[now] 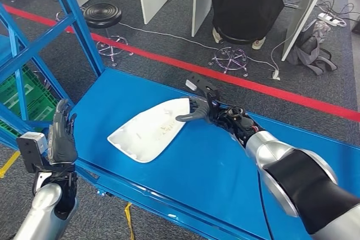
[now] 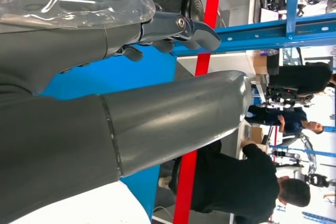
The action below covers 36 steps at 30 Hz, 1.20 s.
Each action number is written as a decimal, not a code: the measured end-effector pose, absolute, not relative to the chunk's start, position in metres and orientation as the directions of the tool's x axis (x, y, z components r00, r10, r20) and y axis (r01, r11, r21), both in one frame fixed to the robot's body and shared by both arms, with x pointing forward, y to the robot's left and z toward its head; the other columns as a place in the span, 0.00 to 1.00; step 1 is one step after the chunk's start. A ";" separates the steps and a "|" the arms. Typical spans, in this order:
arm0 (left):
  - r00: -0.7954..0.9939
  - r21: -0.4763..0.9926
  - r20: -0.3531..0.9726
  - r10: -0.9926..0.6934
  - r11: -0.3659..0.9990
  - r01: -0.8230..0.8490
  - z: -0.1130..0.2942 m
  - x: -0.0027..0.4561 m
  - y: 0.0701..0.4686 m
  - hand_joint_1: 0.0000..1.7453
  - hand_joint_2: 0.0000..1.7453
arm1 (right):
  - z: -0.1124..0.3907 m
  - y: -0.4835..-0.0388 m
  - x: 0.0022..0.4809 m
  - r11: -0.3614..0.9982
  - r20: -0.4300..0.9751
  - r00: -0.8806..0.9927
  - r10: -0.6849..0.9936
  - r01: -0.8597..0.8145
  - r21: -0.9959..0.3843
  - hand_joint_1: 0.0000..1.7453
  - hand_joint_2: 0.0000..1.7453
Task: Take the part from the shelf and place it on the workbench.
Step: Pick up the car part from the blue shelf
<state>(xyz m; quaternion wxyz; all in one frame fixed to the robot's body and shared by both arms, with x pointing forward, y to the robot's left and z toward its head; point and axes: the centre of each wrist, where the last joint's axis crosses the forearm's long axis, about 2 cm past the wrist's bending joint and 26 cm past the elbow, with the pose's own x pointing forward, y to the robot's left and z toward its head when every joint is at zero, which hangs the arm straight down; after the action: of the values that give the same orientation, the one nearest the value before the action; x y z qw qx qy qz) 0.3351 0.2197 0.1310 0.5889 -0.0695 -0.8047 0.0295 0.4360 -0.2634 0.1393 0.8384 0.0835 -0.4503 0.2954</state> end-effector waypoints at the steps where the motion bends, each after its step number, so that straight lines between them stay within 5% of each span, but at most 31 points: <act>1: -0.297 -0.129 0.944 0.147 0.989 0.077 0.131 0.335 0.220 0.00 0.00 | 0.139 -0.263 0.436 0.811 0.804 0.420 0.421 -0.571 -0.127 0.00 1.00; 5: -0.297 -0.130 0.944 0.147 0.988 0.077 0.131 0.335 0.219 0.00 0.00 | 0.139 -0.263 0.436 0.806 0.800 0.418 0.430 -0.577 -0.132 0.00 1.00; 9: -0.297 -0.130 0.944 0.147 0.989 0.076 0.131 0.335 0.219 0.00 0.00 | 0.138 -0.263 0.435 0.802 0.800 0.415 0.434 -0.582 -0.134 1.00 1.00; 36: -0.299 -0.139 0.942 0.152 0.988 0.063 0.131 0.335 0.219 0.00 0.00 | 0.136 -0.263 0.434 0.795 0.798 0.397 0.454 -0.585 -0.162 1.00 1.00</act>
<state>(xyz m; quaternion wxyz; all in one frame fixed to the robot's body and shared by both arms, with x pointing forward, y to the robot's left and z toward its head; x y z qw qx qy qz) 0.3348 0.2186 0.1308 0.5882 -0.0667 -0.8051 0.0377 0.4342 -0.2632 0.1360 0.8325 0.0723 -0.4522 0.3119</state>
